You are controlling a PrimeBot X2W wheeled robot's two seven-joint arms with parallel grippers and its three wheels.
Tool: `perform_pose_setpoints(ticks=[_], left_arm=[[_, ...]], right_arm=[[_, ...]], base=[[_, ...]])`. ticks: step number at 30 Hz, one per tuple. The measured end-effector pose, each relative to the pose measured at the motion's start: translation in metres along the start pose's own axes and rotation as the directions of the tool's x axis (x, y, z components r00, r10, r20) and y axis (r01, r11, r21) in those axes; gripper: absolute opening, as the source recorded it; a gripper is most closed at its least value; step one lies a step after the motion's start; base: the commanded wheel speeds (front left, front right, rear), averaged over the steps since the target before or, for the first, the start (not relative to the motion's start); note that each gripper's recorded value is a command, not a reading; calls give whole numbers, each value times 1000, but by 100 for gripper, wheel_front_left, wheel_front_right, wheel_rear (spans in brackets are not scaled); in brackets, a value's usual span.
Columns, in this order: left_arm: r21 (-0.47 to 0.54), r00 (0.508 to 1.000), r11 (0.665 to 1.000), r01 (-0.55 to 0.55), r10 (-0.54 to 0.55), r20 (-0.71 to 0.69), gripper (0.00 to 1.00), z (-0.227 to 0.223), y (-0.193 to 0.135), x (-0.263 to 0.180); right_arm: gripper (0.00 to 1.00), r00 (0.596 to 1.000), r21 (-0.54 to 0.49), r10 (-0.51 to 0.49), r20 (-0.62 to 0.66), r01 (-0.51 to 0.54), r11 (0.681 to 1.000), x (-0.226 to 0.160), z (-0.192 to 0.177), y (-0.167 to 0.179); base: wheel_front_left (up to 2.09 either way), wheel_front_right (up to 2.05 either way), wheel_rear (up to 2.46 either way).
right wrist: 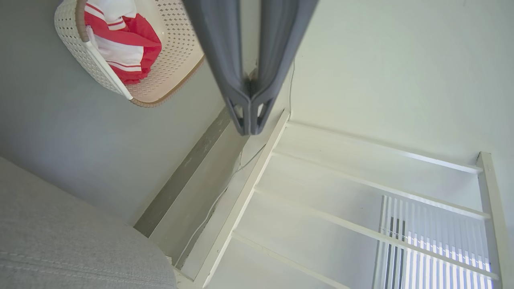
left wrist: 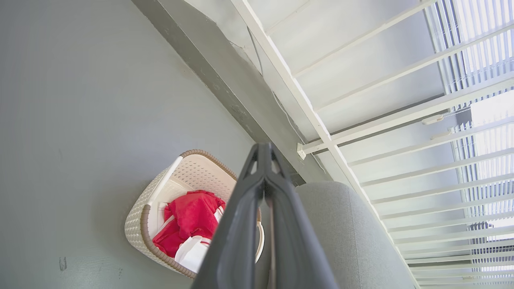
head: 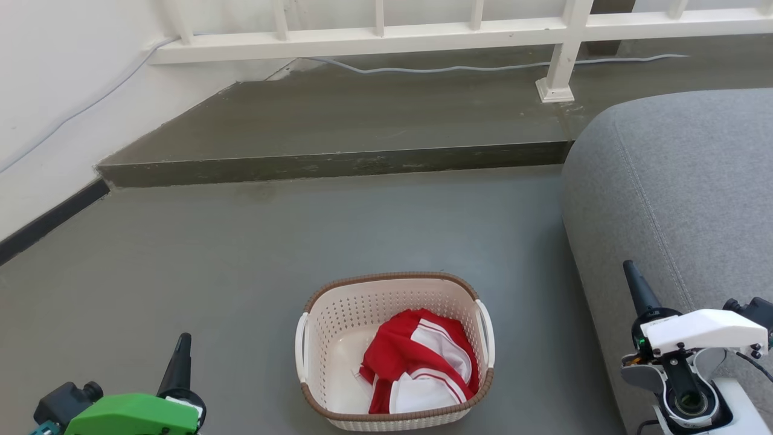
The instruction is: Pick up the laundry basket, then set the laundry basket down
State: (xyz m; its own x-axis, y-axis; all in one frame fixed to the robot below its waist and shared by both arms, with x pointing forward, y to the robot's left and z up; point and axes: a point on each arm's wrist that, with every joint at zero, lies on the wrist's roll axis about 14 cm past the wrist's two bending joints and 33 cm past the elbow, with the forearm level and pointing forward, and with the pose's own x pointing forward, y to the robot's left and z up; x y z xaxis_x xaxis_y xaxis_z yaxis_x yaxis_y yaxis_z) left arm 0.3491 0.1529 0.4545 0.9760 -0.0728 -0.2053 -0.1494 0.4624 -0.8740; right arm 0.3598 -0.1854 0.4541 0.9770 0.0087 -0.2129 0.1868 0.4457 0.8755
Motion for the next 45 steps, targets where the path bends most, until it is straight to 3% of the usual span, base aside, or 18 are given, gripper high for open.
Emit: perform_pose_setpoints(ticks=[17, 33, 45], left_arm=[[-241, 1000, 970, 25, -20, 25, 0, 17, 0, 5], [-456, 994, 885, 97, -65, 85, 0, 39, -8, 13], [-461, 994, 882, 97, -62, 90, 0, 41, -6, 14]], right_arm=[[0, 999, 239, 34, 31, -41, 970, 4, 12, 5], [0, 993, 440, 86, 79, -112, 891, 8, 27, 15], [0, 992, 456, 86, 88, -117, 882, 8, 29, 14]], base=[[0, 0, 0], [0, 0, 0], [0, 0, 0]])
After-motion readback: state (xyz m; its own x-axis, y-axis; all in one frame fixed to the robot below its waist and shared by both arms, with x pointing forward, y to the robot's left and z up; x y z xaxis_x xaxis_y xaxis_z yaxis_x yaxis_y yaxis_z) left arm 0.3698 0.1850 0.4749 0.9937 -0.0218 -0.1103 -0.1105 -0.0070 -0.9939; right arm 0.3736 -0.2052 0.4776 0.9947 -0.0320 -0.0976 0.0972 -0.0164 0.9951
